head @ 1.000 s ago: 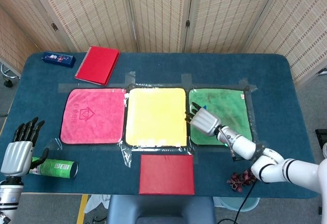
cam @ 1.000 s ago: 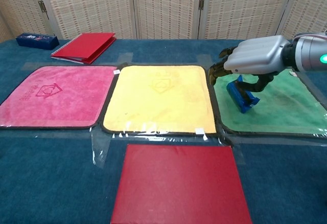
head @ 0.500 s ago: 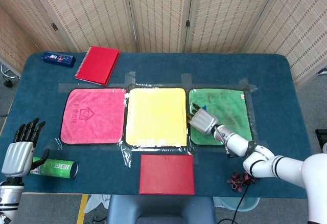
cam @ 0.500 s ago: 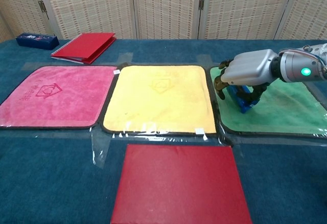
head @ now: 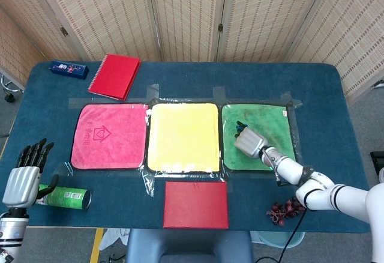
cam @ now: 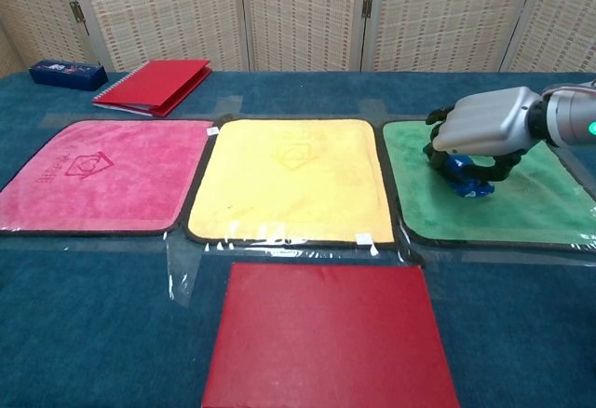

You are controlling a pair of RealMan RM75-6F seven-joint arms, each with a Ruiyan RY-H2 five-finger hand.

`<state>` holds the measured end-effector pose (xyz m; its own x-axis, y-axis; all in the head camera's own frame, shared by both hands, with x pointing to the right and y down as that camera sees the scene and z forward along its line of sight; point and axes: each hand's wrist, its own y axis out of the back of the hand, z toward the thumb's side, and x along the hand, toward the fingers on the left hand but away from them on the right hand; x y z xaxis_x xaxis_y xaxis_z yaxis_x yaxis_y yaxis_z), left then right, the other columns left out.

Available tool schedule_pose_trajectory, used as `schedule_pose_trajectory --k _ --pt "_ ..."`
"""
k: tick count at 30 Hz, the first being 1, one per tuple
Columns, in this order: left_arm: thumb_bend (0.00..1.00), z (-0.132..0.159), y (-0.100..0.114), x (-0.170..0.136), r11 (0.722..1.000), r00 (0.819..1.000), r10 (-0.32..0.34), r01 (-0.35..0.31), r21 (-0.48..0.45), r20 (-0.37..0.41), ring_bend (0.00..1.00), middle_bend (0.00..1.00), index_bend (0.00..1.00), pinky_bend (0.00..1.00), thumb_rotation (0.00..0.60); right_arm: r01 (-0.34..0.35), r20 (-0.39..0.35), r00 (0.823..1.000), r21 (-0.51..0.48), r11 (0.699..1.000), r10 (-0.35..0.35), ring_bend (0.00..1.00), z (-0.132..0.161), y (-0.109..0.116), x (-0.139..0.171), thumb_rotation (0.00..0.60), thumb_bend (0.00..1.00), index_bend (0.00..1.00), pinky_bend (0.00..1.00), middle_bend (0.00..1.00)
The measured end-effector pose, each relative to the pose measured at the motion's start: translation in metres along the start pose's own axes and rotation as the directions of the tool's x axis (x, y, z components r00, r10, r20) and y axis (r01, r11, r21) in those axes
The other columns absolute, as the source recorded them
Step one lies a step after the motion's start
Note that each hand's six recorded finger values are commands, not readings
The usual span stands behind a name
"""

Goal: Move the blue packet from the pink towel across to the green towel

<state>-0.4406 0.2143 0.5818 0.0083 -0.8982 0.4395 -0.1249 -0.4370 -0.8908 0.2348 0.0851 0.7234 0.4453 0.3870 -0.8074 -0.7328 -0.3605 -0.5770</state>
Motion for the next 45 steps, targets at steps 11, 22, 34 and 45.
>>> schedule_pose_trajectory --k 11,22,34,45 --pt "0.45 0.001 0.0 0.002 1.0 1.0 0.003 -0.003 0.0 0.002 0.0 0.0 0.0 0.0 0.6 -0.014 0.071 0.997 -0.038 0.999 0.017 0.2 -0.024 -0.021 0.03 0.6 0.68 0.47 0.03 0.31" --pt "0.45 0.001 0.01 0.007 1.0 1.0 0.023 -0.023 0.015 0.0 0.0 0.0 0.0 0.0 0.6 0.228 0.248 0.954 -0.241 0.944 -0.167 0.21 -0.058 -0.008 0.105 0.6 0.68 0.33 0.03 0.21" --pt "0.45 -0.011 0.019 -0.003 0.999 0.998 0.023 -0.02 0.043 -0.055 0.0 0.0 0.0 0.0 0.6 0.512 0.567 0.79 -0.402 0.759 -0.233 0.14 -0.065 -0.049 0.239 0.6 0.64 0.04 0.05 0.06" --pt "0.45 -0.011 0.02 -0.031 0.999 0.996 0.027 -0.025 0.025 -0.088 0.0 0.0 0.0 0.0 0.6 0.608 0.69 0.707 -0.481 0.632 -0.155 0.12 -0.02 -0.101 0.307 0.6 0.58 0.03 0.05 0.05"
